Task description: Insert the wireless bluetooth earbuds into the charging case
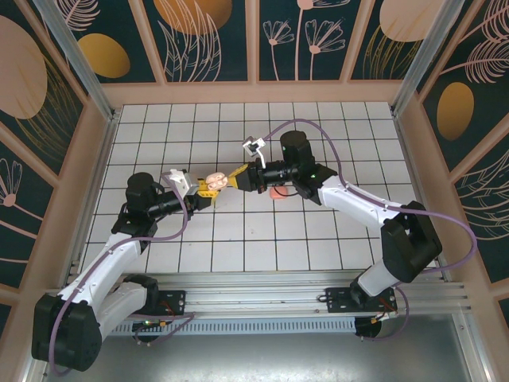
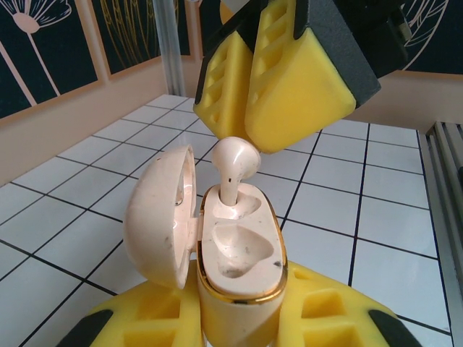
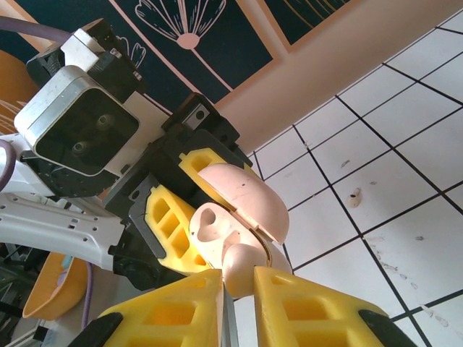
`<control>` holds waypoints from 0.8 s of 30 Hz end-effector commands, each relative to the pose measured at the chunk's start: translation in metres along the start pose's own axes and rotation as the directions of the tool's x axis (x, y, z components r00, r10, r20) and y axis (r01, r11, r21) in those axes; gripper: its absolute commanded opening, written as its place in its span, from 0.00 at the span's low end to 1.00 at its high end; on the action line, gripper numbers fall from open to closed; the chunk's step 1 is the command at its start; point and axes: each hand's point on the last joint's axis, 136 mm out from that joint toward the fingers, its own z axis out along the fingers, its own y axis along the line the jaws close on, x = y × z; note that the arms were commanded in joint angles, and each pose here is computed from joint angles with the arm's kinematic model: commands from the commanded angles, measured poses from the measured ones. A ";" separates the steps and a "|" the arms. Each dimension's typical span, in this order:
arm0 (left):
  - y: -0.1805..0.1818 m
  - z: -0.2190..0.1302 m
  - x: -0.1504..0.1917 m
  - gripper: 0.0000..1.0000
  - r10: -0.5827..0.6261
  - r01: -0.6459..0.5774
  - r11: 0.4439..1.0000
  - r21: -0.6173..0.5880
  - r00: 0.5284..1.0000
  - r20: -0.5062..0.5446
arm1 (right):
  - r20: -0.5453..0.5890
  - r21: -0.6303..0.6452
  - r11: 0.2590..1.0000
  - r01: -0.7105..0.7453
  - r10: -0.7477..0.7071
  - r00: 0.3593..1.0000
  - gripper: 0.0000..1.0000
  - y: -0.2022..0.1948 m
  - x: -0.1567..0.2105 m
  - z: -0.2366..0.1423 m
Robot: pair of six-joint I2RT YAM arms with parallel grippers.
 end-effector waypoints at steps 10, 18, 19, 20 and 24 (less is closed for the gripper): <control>0.002 -0.001 -0.017 0.12 0.051 -0.051 0.999 -0.012 0.998 0.033 | -0.002 -0.065 0.995 0.069 -0.070 0.998 0.19 0.024 -0.007 0.009; 0.004 -0.001 -0.017 0.12 0.051 -0.051 0.999 -0.018 0.998 0.031 | -0.003 -0.071 0.995 0.071 -0.072 0.997 0.21 0.027 -0.008 0.011; 0.004 -0.001 -0.017 0.12 0.051 -0.050 0.999 -0.018 0.998 0.031 | -0.004 -0.071 0.995 0.071 -0.071 0.997 0.22 0.027 -0.007 0.011; 0.004 0.000 -0.016 0.12 0.049 -0.049 0.999 -0.019 0.998 0.030 | -0.003 -0.070 0.995 0.073 -0.073 0.997 0.23 0.027 -0.008 0.011; 0.005 0.000 -0.016 0.12 0.049 -0.048 0.999 -0.025 0.998 0.028 | -0.003 -0.071 0.995 0.074 -0.075 0.997 0.23 0.028 -0.007 0.011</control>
